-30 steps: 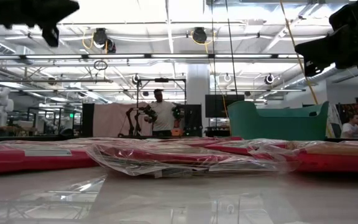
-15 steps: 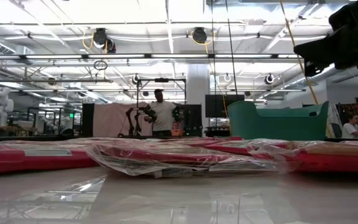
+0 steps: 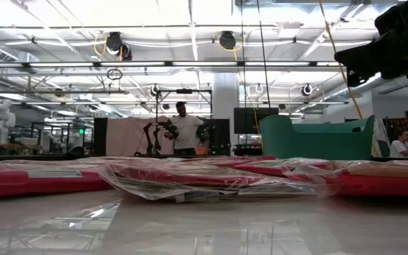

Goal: Sort popcorn bags into baskets
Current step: Put the red popcorn bag into the green bin

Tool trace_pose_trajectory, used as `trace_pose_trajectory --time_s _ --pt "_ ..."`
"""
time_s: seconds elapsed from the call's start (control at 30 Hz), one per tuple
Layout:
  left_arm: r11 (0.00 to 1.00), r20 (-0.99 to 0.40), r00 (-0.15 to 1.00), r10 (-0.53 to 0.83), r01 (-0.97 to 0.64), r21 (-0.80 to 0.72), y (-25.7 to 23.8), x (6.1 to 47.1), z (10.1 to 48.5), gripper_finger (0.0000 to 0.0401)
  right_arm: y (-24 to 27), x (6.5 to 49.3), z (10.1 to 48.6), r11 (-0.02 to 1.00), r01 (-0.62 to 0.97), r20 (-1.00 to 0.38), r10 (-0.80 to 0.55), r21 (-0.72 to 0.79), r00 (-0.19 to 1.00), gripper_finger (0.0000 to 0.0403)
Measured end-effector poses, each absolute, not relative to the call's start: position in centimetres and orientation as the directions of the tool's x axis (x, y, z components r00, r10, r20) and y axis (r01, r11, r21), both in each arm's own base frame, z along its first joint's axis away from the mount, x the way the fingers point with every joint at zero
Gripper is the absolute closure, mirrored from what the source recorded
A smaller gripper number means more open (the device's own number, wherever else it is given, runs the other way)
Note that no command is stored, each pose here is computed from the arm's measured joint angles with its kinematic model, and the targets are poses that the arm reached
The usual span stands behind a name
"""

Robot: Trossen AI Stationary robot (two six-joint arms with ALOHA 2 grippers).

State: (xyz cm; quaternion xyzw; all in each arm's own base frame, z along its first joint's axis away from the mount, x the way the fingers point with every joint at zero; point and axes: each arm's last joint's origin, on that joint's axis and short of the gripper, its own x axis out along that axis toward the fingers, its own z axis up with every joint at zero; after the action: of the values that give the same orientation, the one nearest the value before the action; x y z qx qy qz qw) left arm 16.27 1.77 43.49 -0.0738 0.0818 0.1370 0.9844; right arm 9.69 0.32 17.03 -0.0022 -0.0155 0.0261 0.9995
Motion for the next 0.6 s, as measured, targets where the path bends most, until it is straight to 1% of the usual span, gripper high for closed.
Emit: trace_pose_trajectory --time_s 0.07,0.23,0.27,0.37,0.43,0.53,0.6 --pt "0.948 -0.227 0.938 0.263 -0.295 -0.122 1.9 17.0 43.0 0.0378 0.3 9.7 17.0 0.999 -0.051 0.031 0.051 -0.005 0.998 0.0403" --pt "0.937 -0.292 0.915 0.277 -0.325 -0.127 2.2 18.8 41.7 0.0378 0.3 9.7 17.0 1.000 -0.029 0.031 0.029 -0.004 0.999 0.0403" --pt "0.933 -0.313 0.907 0.283 -0.336 -0.129 2.2 19.3 41.3 0.0378 0.2 9.7 17.0 1.000 -0.017 0.031 0.016 0.018 0.999 0.0403" --pt "0.913 -0.398 0.872 0.284 -0.373 -0.167 2.3 20.5 40.0 0.0378 0.1 9.7 17.2 0.982 0.026 0.051 -0.037 0.189 0.998 0.0403" --pt "0.895 -0.452 0.847 0.279 -0.401 -0.198 2.4 21.1 39.2 0.0377 -0.1 9.7 17.6 0.963 0.055 0.085 -0.080 0.265 0.993 0.0403" --pt "0.844 -0.541 0.795 0.276 -0.470 -0.260 2.5 21.8 37.9 0.0377 -0.1 9.6 17.9 0.951 0.043 0.110 -0.081 0.306 0.991 0.0403" --pt "0.802 -0.595 0.757 0.272 -0.519 -0.294 2.5 22.1 37.2 0.0377 -0.1 9.7 17.6 0.945 0.058 0.063 -0.082 0.322 0.995 0.0403"
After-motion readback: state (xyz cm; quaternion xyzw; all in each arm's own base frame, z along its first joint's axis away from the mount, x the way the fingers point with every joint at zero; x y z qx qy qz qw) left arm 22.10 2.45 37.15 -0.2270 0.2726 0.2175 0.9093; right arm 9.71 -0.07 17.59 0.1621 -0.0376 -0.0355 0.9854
